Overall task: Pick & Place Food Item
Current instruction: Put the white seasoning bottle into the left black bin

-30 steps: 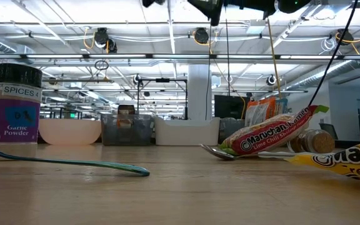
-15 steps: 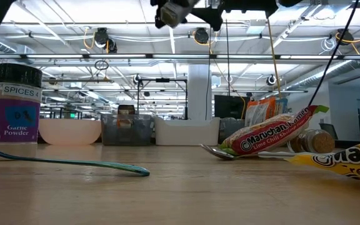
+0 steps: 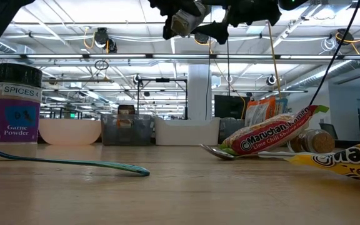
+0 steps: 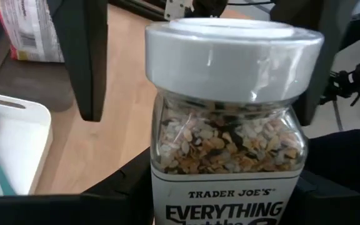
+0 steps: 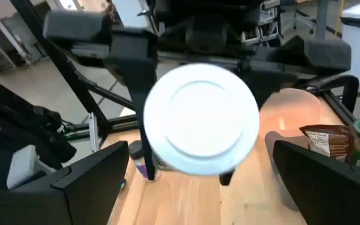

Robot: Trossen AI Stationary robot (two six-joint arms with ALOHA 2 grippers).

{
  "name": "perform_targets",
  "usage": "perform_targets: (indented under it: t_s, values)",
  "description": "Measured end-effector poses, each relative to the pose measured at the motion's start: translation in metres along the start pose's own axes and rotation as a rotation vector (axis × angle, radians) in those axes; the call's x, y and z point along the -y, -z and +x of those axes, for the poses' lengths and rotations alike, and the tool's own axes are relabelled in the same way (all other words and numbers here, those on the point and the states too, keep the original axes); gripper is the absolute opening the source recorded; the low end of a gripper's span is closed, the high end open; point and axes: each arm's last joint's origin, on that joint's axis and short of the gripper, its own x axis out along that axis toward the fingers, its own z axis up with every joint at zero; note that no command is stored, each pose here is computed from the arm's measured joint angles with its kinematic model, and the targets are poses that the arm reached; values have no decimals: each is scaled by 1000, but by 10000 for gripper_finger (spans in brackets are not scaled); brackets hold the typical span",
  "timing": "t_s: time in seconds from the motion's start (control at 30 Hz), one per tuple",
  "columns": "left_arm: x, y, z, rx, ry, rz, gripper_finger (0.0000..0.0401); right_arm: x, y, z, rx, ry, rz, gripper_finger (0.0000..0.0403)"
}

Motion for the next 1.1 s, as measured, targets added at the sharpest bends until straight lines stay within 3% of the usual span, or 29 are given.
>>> perform_targets:
  t_s: [0.43, 0.6, 0.83, 1.1]
  values:
    - [8, 2, 4, -24, 21, 0, 207, 0, 0, 0, 4, -2, 17, 391]
    - [9, -4, 4, 32, 17, 38, 207, -1, -2, 1, 19, -8, 42, 391]
    - [13, -22, -6, 220, 28, 107, 207, -5, -13, 1, 221, -60, 28, 391]
    - [21, -30, -23, 330, 11, 145, 207, -5, 1, -9, 444, -72, 93, 391]
